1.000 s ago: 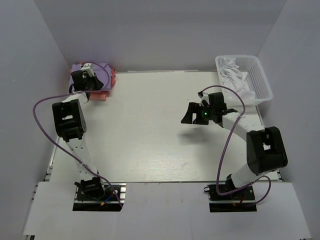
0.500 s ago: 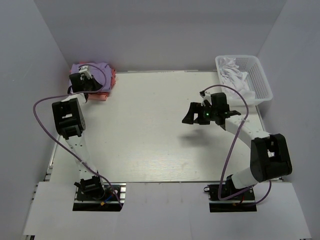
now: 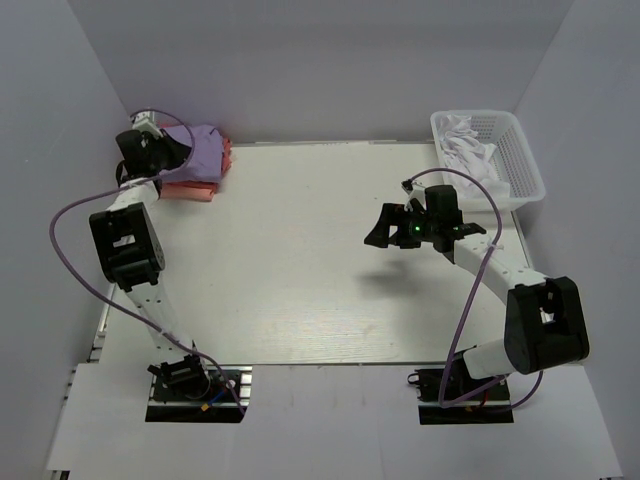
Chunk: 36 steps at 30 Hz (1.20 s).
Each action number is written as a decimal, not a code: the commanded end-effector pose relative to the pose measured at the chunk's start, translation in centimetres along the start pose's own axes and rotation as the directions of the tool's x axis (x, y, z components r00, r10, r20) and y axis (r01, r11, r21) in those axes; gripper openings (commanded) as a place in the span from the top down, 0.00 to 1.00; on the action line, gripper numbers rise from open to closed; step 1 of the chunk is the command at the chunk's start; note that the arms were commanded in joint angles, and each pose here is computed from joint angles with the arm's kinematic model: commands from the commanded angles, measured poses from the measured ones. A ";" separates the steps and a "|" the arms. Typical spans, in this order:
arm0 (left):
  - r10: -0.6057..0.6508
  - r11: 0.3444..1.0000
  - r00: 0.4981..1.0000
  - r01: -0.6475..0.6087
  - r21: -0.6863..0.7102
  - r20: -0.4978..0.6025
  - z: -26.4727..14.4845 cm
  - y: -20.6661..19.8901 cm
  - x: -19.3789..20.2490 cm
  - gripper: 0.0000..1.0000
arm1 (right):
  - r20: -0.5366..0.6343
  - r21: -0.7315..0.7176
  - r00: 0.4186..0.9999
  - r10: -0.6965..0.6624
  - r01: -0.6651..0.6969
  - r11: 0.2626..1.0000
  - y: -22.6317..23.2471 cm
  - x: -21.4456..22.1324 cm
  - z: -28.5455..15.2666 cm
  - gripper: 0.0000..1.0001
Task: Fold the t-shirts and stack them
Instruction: Smooth out wrinkles on the folded tshirt
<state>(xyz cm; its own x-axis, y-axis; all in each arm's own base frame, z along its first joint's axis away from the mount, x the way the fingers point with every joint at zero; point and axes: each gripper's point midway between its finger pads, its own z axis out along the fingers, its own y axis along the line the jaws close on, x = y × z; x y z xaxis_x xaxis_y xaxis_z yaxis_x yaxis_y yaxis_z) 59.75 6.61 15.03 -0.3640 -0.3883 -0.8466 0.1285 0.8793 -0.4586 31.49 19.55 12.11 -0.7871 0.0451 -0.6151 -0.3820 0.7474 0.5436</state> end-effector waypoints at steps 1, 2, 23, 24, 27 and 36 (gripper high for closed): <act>0.067 0.998 0.987 -0.065 -0.018 0.147 -2.9 -2.4 -6.9 1.00 | 0.025 -0.034 1.000 -0.010 0.010 0.999 0.8 -0.8 0.0 0.09; 0.066 0.997 0.986 -0.061 -0.039 0.155 -3.0 -1.6 -6.8 1.00 | 0.023 -0.032 1.000 -0.009 0.010 0.999 0.8 -0.7 0.0 0.09; -0.245 0.967 0.961 0.233 -0.102 -0.125 0.6 9.0 6.6 1.00 | 0.024 0.034 1.000 -0.008 0.007 0.999 -0.4 -0.7 0.0 0.09; -0.251 0.967 0.957 0.243 -0.074 -0.145 0.6 8.6 7.2 1.00 | 0.029 0.031 1.000 -0.011 0.010 0.999 -0.3 -0.7 -0.2 0.09; -0.214 0.977 0.973 0.212 -0.031 -0.085 -0.5 7.1 3.9 1.00 | 0.051 0.029 0.998 -0.023 0.022 0.999 0.1 -0.9 -1.0 0.09; 0.022 0.996 0.994 -0.031 0.087 0.105 -8.3 -5.2 -6.2 0.00 | 0.081 -0.047 0.996 -0.030 0.034 0.998 1.6 1.4 -2.5 0.09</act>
<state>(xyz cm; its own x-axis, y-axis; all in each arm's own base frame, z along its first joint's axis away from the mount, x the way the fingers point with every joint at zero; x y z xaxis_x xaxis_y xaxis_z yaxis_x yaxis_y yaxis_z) 55.63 7.93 14.77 -0.4329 -0.4989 -0.7508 0.0865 0.8061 -0.5855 29.48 18.81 12.54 -0.7638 0.0701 -0.6416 -0.3851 0.7483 0.5401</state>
